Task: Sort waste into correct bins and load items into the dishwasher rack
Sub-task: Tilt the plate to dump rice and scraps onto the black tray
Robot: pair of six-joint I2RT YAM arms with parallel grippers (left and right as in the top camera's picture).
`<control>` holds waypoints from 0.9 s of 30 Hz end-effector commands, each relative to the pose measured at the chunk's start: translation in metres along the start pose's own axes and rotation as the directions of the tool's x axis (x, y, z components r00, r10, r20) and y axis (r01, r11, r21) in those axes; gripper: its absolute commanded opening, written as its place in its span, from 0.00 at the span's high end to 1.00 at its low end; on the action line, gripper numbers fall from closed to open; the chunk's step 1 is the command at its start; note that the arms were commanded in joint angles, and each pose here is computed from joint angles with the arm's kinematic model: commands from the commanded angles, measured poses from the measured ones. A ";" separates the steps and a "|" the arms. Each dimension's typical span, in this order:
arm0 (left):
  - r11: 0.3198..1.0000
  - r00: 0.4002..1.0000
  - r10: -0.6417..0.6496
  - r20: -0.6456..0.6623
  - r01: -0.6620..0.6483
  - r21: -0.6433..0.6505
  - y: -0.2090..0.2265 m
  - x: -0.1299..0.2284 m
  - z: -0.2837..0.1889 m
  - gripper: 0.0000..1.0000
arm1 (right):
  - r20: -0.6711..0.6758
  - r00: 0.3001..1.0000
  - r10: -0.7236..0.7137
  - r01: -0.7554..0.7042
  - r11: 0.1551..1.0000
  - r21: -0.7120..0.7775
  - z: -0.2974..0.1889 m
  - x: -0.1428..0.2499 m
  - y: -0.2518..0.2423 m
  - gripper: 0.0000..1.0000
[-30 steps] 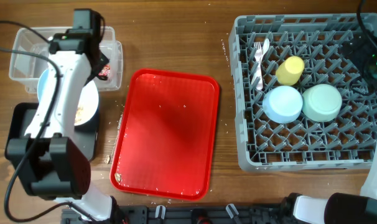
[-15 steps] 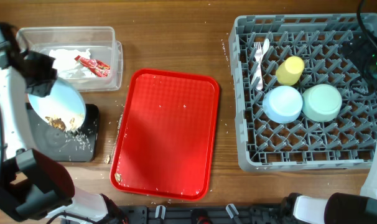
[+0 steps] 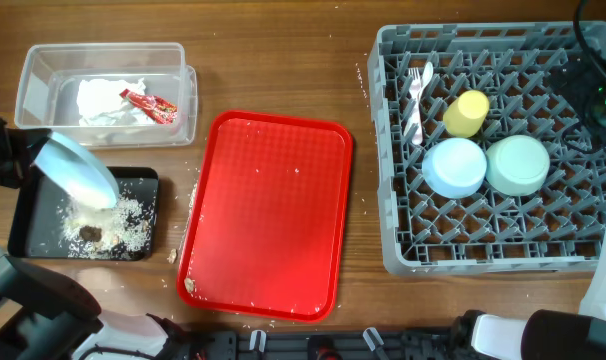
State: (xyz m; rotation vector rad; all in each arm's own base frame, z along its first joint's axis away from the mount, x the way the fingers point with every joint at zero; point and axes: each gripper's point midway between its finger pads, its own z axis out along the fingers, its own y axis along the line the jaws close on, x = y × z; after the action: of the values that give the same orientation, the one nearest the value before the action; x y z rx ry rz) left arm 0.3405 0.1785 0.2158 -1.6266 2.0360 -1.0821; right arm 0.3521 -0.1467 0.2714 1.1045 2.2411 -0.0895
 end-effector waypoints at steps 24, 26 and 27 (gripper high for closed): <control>0.970 0.983 0.149 -0.109 -0.124 0.210 -0.014 0.027 -0.027 0.96 | 0.003 1.000 0.014 -0.014 1.000 0.022 0.004 -0.001 -0.004 0.00; 0.987 0.991 0.048 -0.122 -0.029 0.158 -0.004 0.026 -0.028 0.96 | 0.002 1.000 0.013 -0.013 1.000 0.022 0.004 -0.001 -0.004 0.00; 0.986 0.992 0.053 -0.118 -0.033 0.166 -0.004 0.025 -0.029 0.96 | 0.003 1.000 0.013 -0.013 1.000 0.022 0.004 -0.001 -0.004 0.01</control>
State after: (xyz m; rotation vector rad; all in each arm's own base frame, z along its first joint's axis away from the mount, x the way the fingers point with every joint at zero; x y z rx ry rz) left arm 0.3240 0.1629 0.2386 -1.4347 2.0105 -1.3274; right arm 0.3521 -0.1467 0.2714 1.1050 2.2409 -0.0893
